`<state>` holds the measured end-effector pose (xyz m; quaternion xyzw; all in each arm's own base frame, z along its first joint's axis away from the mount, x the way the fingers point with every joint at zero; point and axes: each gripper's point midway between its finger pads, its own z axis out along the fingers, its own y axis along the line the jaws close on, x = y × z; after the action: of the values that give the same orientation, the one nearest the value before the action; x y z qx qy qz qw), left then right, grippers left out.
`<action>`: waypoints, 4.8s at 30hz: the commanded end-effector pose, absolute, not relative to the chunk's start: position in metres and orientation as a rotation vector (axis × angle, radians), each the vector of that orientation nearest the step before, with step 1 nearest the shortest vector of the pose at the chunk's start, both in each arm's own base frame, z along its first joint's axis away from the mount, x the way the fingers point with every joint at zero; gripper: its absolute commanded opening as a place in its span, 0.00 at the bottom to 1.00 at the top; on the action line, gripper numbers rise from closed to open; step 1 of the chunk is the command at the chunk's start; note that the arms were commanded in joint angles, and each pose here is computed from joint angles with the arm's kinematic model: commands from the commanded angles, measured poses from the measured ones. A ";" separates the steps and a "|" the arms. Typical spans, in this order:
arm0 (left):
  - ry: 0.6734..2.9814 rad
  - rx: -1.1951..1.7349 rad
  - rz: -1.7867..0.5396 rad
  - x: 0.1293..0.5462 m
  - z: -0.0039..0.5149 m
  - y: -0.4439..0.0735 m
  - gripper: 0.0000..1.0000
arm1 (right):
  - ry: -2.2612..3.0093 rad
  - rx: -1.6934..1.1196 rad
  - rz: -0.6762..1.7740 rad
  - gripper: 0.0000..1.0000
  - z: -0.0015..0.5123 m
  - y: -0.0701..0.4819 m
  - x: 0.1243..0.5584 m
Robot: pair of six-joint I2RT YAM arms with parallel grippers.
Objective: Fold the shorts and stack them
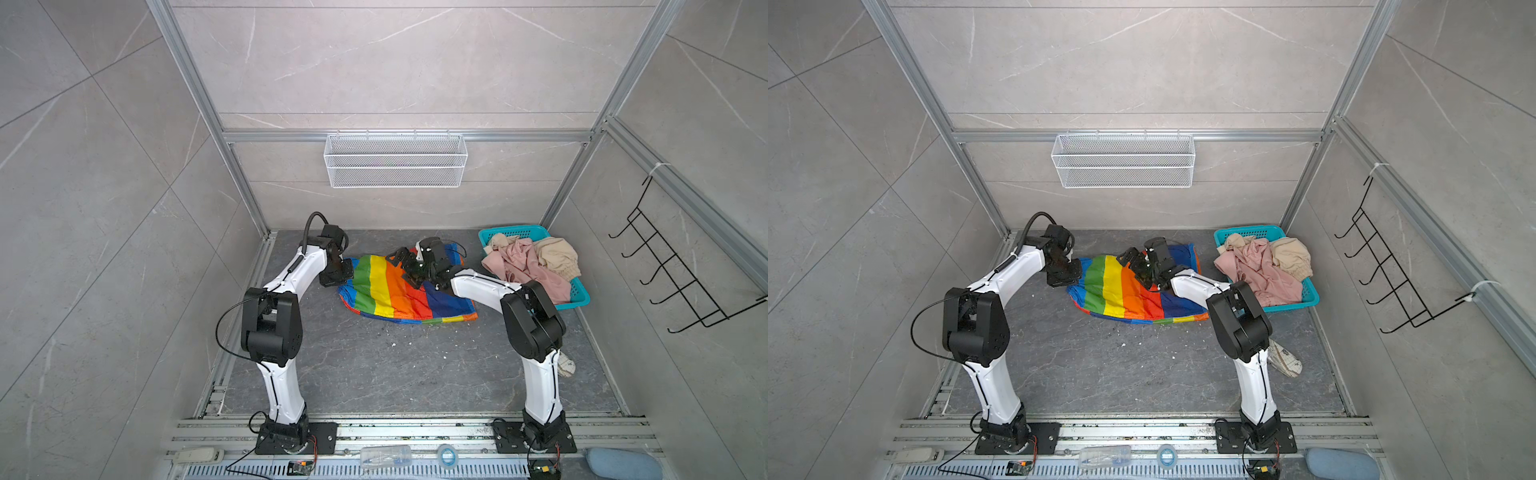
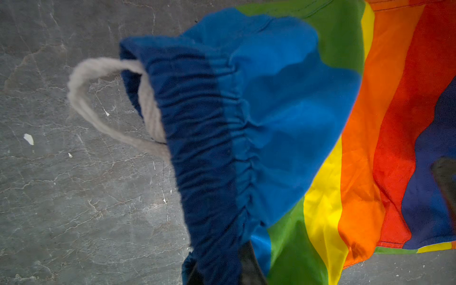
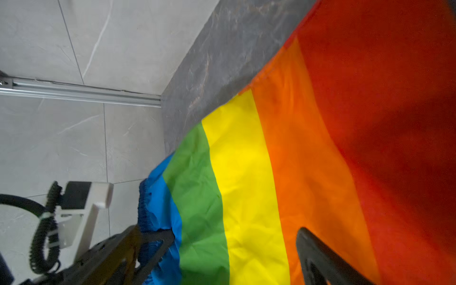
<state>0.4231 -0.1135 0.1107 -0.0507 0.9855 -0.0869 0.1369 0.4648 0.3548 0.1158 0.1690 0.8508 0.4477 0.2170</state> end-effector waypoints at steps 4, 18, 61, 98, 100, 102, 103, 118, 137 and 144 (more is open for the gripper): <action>2.813 -0.113 -0.278 0.426 0.124 -0.117 0.00 | 2.394 0.543 1.295 0.99 0.077 0.370 0.441; 2.805 -0.113 -0.262 0.427 0.130 -0.114 0.00 | 2.383 0.485 1.308 0.99 0.104 0.369 0.434; 2.817 0.120 0.230 0.416 0.170 -0.059 0.00 | 2.610 0.170 1.129 1.00 0.135 0.288 0.385; 2.833 0.357 0.084 0.403 0.192 -0.225 0.11 | 2.817 0.148 0.806 1.00 0.030 0.248 0.357; 2.837 0.362 0.063 0.401 0.189 -0.236 0.14 | 2.821 0.151 0.806 0.99 0.027 0.248 0.357; 2.842 0.372 0.022 0.398 0.186 -0.248 0.14 | 2.822 0.151 0.809 0.99 0.026 0.249 0.356; 2.847 0.371 -0.004 0.397 0.184 -0.253 0.14 | 2.824 0.152 0.813 0.99 0.024 0.249 0.355; 2.819 0.245 -0.434 0.406 0.161 -0.320 0.15 | 2.830 0.182 0.878 0.99 0.012 0.254 0.350; 2.609 0.194 -0.878 0.414 0.183 -0.369 0.51 | 2.844 0.171 0.920 0.99 0.002 0.257 0.340; 2.361 0.247 -0.664 0.418 0.266 -0.317 0.84 | 2.776 0.124 0.927 0.99 0.047 0.248 0.344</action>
<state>0.4139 -0.3379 0.1868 0.0769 0.9381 -0.2523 0.2245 0.3630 0.2640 0.0488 0.0356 0.9304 0.3397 0.1331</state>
